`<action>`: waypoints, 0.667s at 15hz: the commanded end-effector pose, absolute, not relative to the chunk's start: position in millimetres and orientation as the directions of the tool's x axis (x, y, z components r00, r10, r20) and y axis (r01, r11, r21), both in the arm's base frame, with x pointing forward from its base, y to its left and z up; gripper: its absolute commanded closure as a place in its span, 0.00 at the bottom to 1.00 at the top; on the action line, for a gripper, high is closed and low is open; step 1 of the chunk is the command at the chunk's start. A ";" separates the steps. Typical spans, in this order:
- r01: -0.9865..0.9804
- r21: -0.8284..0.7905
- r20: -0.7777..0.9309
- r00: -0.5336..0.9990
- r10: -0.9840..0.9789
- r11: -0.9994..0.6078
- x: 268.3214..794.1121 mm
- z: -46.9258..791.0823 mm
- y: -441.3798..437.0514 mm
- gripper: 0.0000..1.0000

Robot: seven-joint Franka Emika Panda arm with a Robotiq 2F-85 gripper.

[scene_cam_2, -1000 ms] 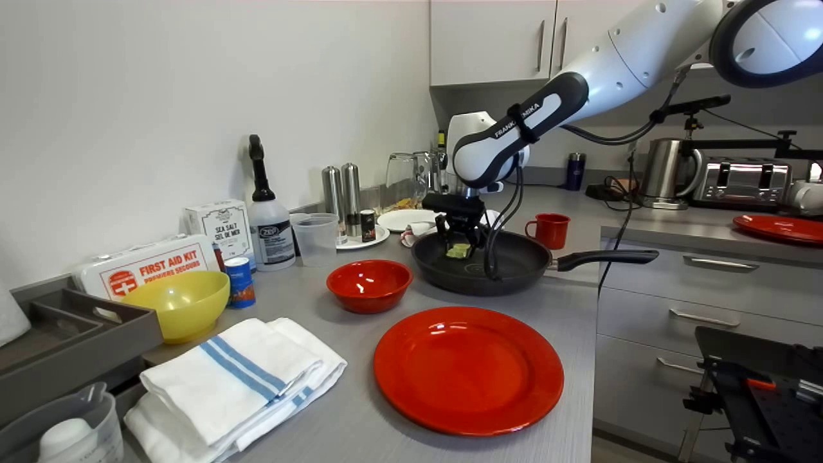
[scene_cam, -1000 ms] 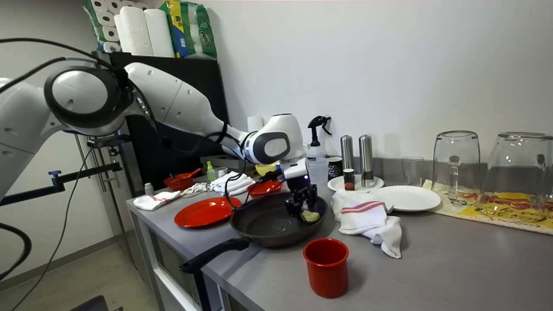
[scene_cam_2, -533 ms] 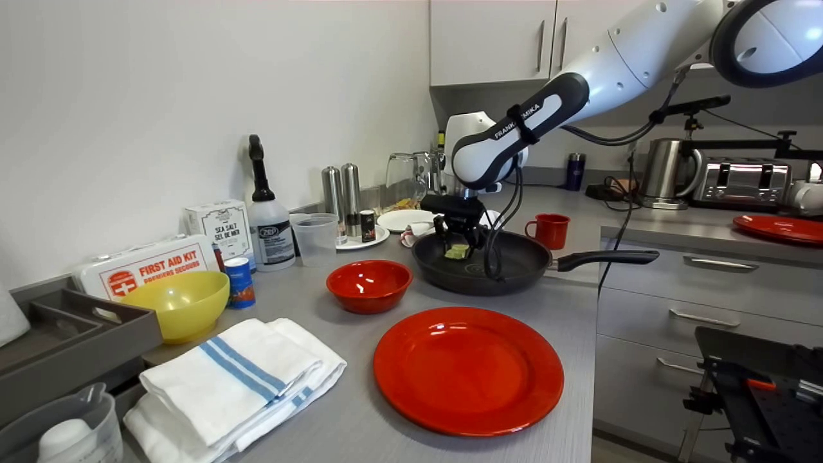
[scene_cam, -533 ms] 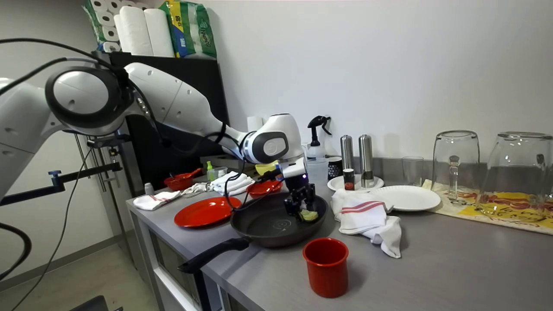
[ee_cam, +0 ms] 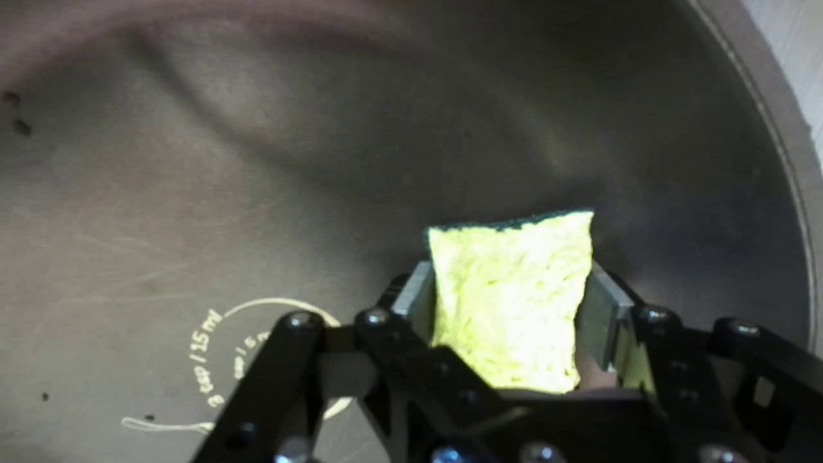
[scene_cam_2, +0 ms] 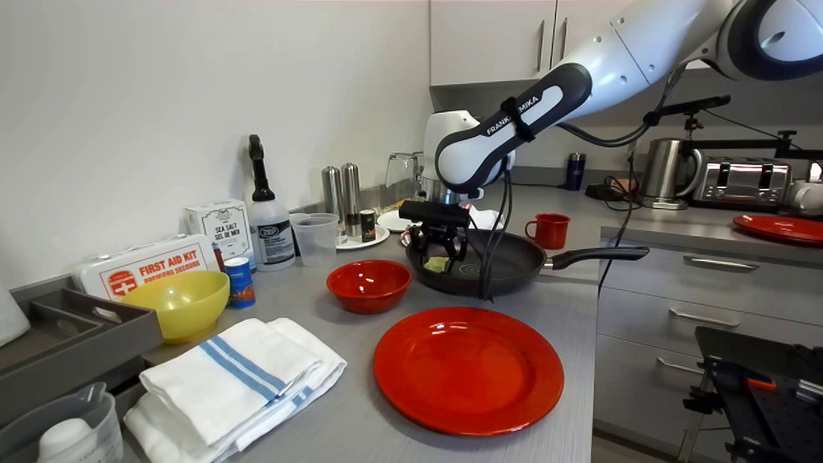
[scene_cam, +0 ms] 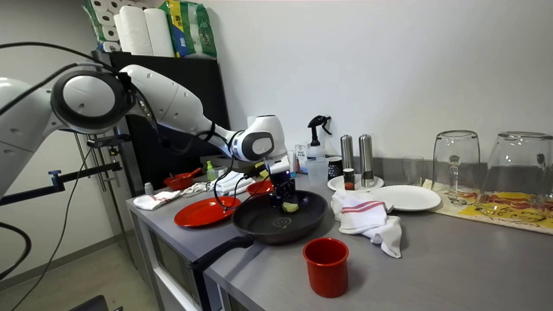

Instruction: Wipe the pan with the sponge

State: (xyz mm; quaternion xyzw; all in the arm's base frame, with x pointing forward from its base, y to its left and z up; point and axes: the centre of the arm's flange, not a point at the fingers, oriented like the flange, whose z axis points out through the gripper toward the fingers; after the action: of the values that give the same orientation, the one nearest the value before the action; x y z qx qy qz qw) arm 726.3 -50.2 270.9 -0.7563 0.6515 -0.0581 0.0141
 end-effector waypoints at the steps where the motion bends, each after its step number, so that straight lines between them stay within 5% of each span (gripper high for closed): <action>1: -0.978 -0.071 0.057 0.191 -0.980 -0.195 723.2 250.0 -34.8 0.72; 10: -0.994 -0.043 0.126 0.099 -0.987 -0.105 716.9 242.7 -92.1 0.72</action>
State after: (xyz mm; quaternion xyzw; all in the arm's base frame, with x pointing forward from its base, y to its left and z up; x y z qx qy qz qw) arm 724.9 -65.7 271.1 -0.7534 0.6545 -0.0633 0.0063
